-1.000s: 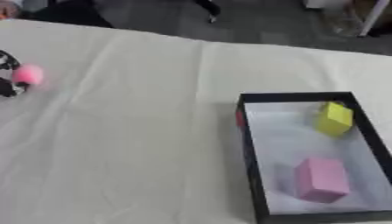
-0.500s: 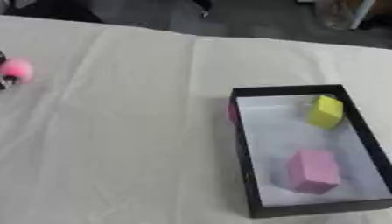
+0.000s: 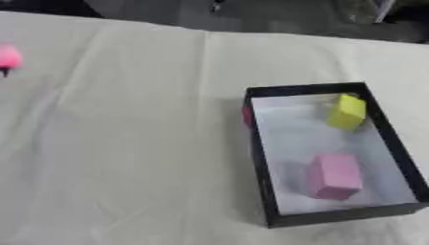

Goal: Pick up the objects with one hand, pass them to the other hand, and then place them into the box on the other side of the table.

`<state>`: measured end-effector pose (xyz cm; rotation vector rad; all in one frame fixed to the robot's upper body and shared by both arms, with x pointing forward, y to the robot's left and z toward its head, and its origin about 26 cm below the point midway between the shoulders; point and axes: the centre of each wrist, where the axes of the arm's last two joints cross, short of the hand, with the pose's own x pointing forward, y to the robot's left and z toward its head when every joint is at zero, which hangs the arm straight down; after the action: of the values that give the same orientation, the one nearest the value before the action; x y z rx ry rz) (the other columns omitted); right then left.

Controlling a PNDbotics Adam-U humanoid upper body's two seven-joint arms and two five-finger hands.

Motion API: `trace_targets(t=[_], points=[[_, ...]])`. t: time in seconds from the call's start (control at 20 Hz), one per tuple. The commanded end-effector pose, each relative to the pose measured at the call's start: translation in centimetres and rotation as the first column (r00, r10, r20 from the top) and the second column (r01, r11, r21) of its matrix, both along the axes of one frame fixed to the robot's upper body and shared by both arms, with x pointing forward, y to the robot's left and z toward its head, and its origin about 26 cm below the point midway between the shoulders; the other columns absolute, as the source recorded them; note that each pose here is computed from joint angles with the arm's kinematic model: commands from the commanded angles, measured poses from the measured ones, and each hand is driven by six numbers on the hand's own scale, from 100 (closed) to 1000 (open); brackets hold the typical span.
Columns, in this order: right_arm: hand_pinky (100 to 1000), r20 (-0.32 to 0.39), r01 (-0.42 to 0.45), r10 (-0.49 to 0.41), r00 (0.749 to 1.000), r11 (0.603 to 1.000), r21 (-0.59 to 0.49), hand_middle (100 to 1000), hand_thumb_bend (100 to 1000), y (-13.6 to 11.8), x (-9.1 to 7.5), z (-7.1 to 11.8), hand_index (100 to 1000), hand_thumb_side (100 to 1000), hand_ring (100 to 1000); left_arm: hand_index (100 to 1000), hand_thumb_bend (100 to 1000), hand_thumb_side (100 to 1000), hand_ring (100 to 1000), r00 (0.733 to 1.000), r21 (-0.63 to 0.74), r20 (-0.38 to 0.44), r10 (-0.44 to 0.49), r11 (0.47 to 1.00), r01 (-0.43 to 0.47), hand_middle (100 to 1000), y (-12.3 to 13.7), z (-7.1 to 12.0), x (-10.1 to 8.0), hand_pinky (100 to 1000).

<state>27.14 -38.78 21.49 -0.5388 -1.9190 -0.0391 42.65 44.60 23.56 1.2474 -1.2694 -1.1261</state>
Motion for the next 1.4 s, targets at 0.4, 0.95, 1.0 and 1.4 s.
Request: trace_targets(t=[0.4, 0.95, 1.0, 1.4], points=[[755, 0.015, 0.009, -0.009, 1.0, 0.999, -0.041, 842, 100, -0.7, -0.3, 1.1, 982, 652, 945, 444, 100, 100, 715, 0.991, -0.047, 0.066, -0.119, 0.991, 0.122, 556, -1.0, 3.5, -1.9, 859], [764, 0.038, -0.05, 0.054, 0.998, 0.992, -0.117, 849, 100, 0.2, 0.0, 3.2, 981, 596, 947, 442, 100, 109, 705, 0.945, -0.09, 0.046, -0.324, 0.941, 0.327, 546, -6.0, 2.0, -1.7, 874], [766, 0.039, -0.058, 0.063, 0.997, 0.99, -0.129, 850, 100, 0.3, 0.0, 3.4, 981, 572, 947, 441, 100, 119, 704, 0.939, -0.094, 0.046, -0.342, 0.934, 0.345, 544, -6.5, 1.8, -1.7, 879], [777, 0.005, -0.144, 0.15, 0.989, 0.957, -0.251, 858, 100, 2.0, 0.6, 5.3, 977, 471, 951, 435, 100, 234, 677, 0.896, -0.21, 0.05, -0.441, 0.873, 0.441, 528, -10.1, -0.4, -1.4, 923]])
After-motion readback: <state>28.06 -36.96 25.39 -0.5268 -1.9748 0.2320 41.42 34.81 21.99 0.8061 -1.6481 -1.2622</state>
